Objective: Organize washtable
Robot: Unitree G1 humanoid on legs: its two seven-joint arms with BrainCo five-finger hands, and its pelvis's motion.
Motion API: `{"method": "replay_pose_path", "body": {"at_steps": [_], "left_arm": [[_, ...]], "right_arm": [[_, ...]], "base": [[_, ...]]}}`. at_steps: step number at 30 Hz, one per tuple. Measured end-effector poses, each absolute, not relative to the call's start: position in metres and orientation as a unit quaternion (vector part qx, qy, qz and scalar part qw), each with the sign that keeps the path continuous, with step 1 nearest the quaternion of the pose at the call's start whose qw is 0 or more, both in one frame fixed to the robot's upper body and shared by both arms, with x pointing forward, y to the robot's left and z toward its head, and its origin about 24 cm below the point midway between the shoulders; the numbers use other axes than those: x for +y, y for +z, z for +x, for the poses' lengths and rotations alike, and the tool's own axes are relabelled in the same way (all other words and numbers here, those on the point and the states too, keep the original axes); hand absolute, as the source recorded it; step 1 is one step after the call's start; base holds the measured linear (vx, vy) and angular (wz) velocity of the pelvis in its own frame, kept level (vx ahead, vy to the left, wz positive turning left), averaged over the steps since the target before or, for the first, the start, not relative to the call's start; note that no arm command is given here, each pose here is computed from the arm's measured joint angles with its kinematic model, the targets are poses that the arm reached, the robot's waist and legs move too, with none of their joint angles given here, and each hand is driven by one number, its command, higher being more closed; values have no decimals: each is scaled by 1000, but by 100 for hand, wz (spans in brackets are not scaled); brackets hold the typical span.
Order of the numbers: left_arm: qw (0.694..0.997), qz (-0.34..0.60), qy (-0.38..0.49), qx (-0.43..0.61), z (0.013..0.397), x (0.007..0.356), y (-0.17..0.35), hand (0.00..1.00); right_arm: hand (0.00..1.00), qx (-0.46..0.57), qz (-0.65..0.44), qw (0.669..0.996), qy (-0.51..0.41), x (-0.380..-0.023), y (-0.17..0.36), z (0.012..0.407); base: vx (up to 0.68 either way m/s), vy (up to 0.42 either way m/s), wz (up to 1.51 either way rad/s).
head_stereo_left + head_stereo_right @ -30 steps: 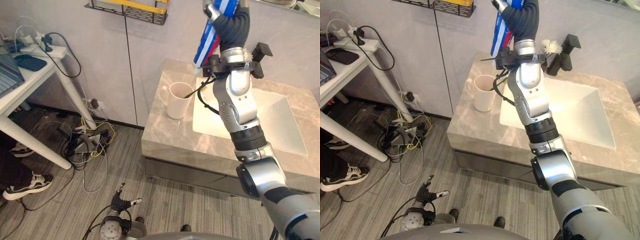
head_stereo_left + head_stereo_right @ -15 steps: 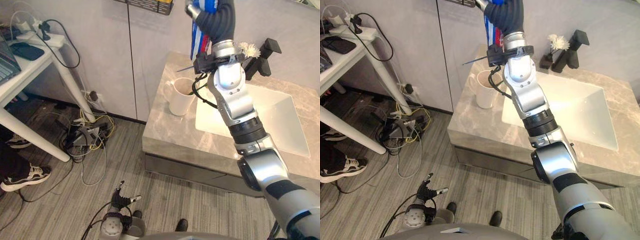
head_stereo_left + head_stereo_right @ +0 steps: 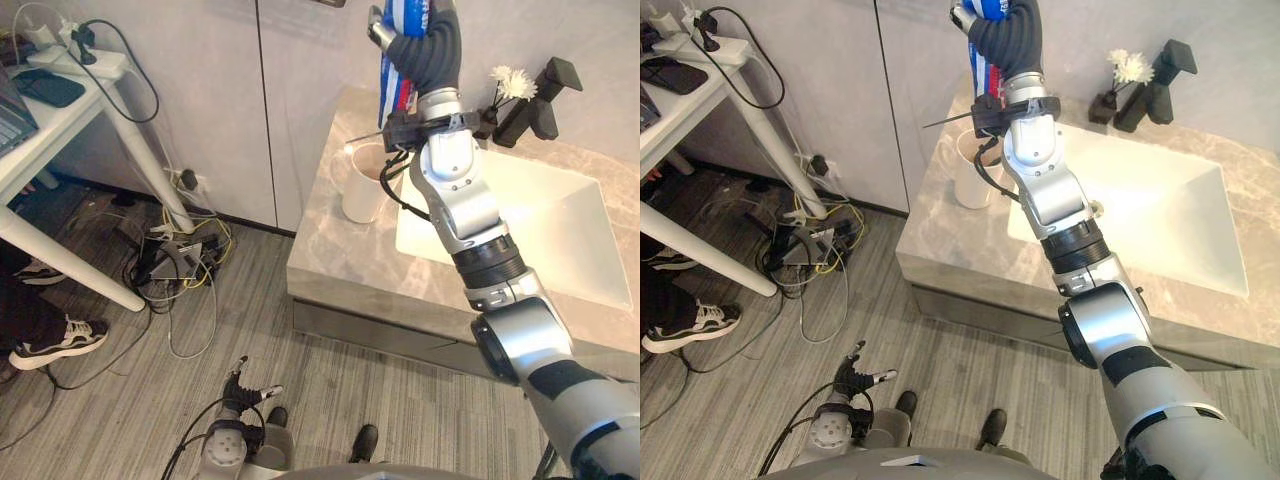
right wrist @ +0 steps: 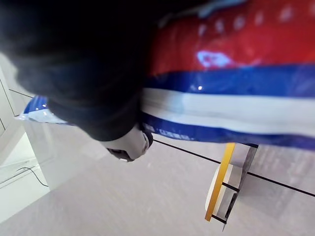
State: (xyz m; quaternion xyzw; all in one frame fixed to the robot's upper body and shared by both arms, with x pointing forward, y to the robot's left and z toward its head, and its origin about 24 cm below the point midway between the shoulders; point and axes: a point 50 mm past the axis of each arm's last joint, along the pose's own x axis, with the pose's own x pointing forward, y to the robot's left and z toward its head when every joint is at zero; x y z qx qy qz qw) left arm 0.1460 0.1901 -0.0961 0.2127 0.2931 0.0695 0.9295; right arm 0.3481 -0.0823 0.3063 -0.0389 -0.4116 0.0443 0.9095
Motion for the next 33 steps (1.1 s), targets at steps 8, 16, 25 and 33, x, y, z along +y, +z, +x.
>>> {"method": "replay_pose_path", "body": {"at_steps": [8, 16, 25, 33], "left_arm": [[929, 215, 72, 291, 146, 188, -96, 0], [931, 215, 70, 286, 149, 186, -95, 0], [931, 216, 71, 285, 149, 186, -95, 0], [931, 217, 76, 284, 149, 186, -95, 0]], "right_arm": [[100, -381, -19, 923, 44, -78, 284, 350], [100, -369, -9, 928, 50, -73, 275, 350], [100, -363, -6, 930, 51, -71, 272, 350], [100, -357, -6, 933, 47, -73, 266, 351]], "base": [[0, 0, 0], [0, 0, 0], [0, 0, 0], [0, 0, 0]]}}
